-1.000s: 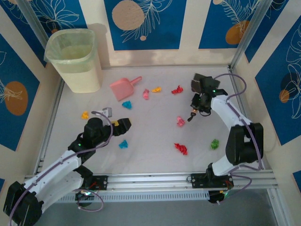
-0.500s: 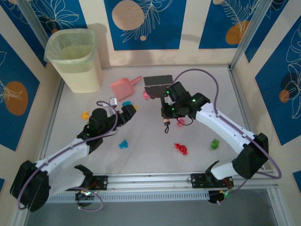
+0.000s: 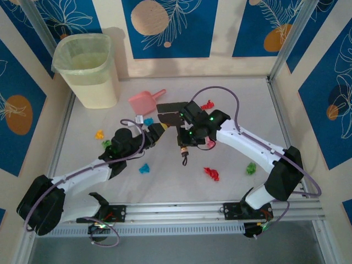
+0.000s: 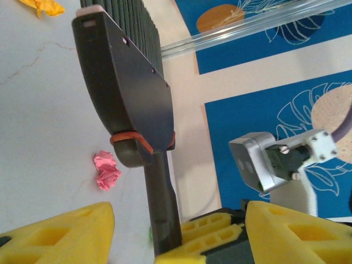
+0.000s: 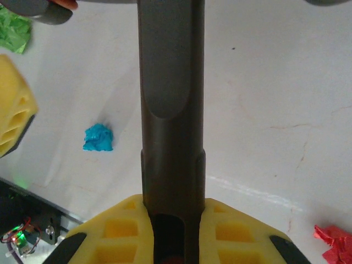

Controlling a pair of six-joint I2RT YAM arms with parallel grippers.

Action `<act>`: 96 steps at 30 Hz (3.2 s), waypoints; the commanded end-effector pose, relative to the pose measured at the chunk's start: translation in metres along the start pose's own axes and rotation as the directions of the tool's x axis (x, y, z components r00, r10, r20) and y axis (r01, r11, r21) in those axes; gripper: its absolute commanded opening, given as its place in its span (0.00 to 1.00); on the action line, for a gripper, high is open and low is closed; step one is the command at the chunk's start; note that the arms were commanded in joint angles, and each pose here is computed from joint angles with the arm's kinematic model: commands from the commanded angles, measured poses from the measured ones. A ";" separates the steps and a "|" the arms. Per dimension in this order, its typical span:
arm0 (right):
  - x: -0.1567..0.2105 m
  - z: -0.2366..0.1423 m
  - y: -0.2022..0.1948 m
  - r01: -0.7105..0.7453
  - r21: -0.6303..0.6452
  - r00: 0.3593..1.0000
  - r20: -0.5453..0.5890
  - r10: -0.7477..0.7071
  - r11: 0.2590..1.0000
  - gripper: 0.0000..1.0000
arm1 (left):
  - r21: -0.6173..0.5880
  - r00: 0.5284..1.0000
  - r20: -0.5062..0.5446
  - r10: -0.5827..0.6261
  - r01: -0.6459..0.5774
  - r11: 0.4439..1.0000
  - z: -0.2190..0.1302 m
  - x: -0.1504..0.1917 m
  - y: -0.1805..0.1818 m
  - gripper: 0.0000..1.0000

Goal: Sweep away the paper scraps from the table

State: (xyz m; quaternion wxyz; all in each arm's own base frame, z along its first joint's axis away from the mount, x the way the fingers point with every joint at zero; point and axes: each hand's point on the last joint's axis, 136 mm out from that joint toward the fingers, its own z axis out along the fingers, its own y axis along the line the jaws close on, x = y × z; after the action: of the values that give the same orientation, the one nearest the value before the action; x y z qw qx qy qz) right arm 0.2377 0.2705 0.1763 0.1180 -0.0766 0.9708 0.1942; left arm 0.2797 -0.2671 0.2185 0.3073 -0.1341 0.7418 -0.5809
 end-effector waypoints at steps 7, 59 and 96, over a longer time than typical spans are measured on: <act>0.012 -0.008 0.028 0.020 -0.080 0.999 -0.025 -0.022 0.997 0.02 | -0.068 0.998 0.066 0.017 -0.012 0.998 0.019 -0.003 0.017 0.56; 0.007 -0.127 -0.033 0.170 -0.214 0.717 0.697 0.028 0.962 0.96 | -0.251 0.790 0.542 -0.288 0.479 0.841 0.013 -0.072 0.024 0.00; -0.050 0.000 0.064 0.289 -0.222 0.831 0.541 -0.129 0.931 0.58 | -0.251 0.615 0.713 -0.338 0.674 0.695 -0.059 -0.086 0.082 0.00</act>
State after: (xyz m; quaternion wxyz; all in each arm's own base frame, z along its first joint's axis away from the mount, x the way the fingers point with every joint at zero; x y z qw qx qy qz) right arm 0.2704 0.3259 0.1971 0.3623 -0.1462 0.8657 0.3129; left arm 0.3249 -0.1614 0.1722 0.2963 -0.5849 0.6647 -0.3581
